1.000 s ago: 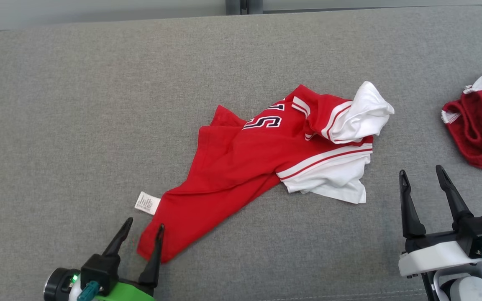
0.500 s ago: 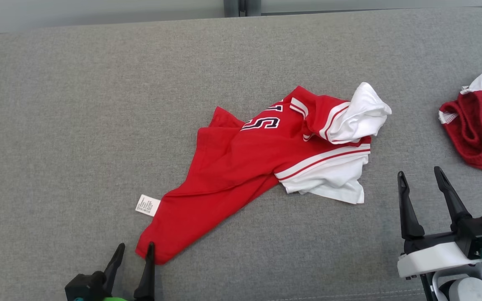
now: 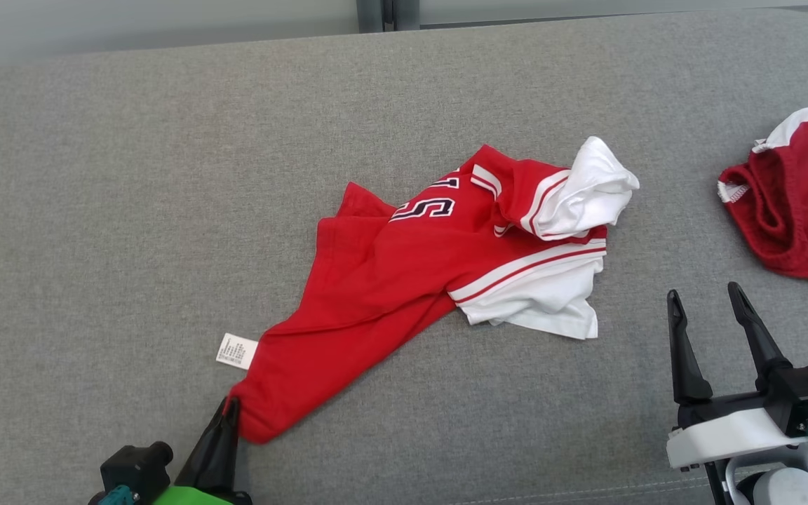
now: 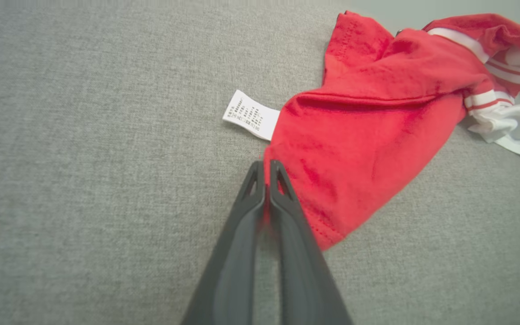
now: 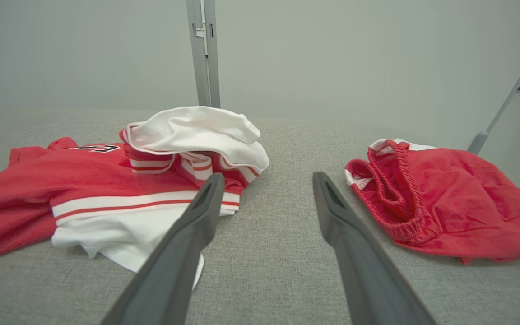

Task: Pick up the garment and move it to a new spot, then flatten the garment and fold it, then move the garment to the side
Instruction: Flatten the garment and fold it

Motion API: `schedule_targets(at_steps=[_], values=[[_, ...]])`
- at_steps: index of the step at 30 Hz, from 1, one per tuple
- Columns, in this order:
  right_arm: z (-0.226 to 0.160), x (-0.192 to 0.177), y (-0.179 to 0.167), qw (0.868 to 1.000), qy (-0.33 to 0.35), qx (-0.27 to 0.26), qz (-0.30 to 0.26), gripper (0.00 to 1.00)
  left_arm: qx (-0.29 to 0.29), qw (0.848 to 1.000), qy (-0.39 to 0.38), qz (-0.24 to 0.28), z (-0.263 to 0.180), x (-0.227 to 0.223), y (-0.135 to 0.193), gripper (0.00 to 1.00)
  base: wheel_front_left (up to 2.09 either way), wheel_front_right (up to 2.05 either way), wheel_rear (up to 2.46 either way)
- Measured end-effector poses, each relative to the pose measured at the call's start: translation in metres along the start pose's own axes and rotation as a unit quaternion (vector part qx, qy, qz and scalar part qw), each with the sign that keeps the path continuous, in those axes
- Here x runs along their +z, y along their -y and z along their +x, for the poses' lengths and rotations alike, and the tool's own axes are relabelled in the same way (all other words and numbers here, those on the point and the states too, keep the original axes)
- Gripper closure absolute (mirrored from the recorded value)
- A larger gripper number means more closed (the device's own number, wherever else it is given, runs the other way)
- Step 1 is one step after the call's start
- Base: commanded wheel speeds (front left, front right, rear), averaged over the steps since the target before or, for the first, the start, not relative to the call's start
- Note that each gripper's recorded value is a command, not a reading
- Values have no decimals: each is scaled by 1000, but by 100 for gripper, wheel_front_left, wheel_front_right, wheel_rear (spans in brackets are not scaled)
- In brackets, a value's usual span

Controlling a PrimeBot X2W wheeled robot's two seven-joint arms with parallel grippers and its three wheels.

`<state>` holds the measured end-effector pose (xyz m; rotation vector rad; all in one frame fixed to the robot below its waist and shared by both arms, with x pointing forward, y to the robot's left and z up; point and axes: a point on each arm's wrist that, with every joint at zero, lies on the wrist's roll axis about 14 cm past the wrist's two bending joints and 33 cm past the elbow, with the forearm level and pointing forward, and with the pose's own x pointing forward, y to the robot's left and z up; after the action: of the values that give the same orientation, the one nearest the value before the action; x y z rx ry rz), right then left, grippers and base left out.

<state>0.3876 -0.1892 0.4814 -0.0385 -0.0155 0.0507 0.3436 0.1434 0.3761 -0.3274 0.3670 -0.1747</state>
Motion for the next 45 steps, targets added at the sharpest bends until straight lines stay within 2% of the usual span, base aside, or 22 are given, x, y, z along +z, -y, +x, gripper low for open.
schedule_targets(at_steps=[4, 7, 10, 13, 16, 17, 19, 22, 26, 29, 34, 39, 45], values=[[0, -1, 1, 1000, -1, -1, 1, 0, -12, 1000, 22, 1, 3, 14, 6, 100, 0, 0, 0], [1, -1, 2, 1000, -1, -3, 0, 0, -12, 998, 66, 17, 10, 45, 3, 100, 0, 0, 0], [3, 0, -2, 1000, 2, 4, -1, 0, -32, 987, 140, 68, 20, 100, 11, 100, 0, 0, 0], [6, 1, -5, 1000, 3, 9, -2, 0, -98, 968, 180, 146, 19, 132, 47, 100, 0, 0, 0], [9, 1, -13, 1000, 4, 21, -3, 0, -197, 944, 148, 218, 6, 107, 92, 100, 0, 0, 0], [12, 1, -16, 1000, 5, 25, -4, 0, -269, 925, 92, 252, -12, 66, 115, 100, 0, 0, 0], [15, 2, -16, 1000, 8, 25, -4, 0, -317, 911, 37, 263, -29, 27, 126, 100, 0, 0, 0], [19, 3, -13, 1000, 10, 22, -4, 0, -338, 905, -30, 258, -44, -14, 122, 100, 0, 0, 0], [17, -4, -12, 1000, -1, 19, -3, 0, -325, 908, -84, 251, -47, -45, 106, 100, 0, 0, 0], [17, -9, -10, 1000, -7, 17, -3, 0, -297, 917, -99, 247, -38, -51, 91, 100, 0, 0, 0], [18, -10, -7, 1000, -8, 12, -6, 0, -211, 935, -94, 267, -13, -39, 45, 100, 0, 0, 0], [18, -6, -7, 1000, -3, 13, -7, 0, -150, 943, -87, 284, -3, -23, 8, 100, 0, 0, 0], [16, -2, -8, 1000, 2, 14, -7, 0, -133, 947, -79, 283, -5, -15, -1, 100, 0, 0, 0]])
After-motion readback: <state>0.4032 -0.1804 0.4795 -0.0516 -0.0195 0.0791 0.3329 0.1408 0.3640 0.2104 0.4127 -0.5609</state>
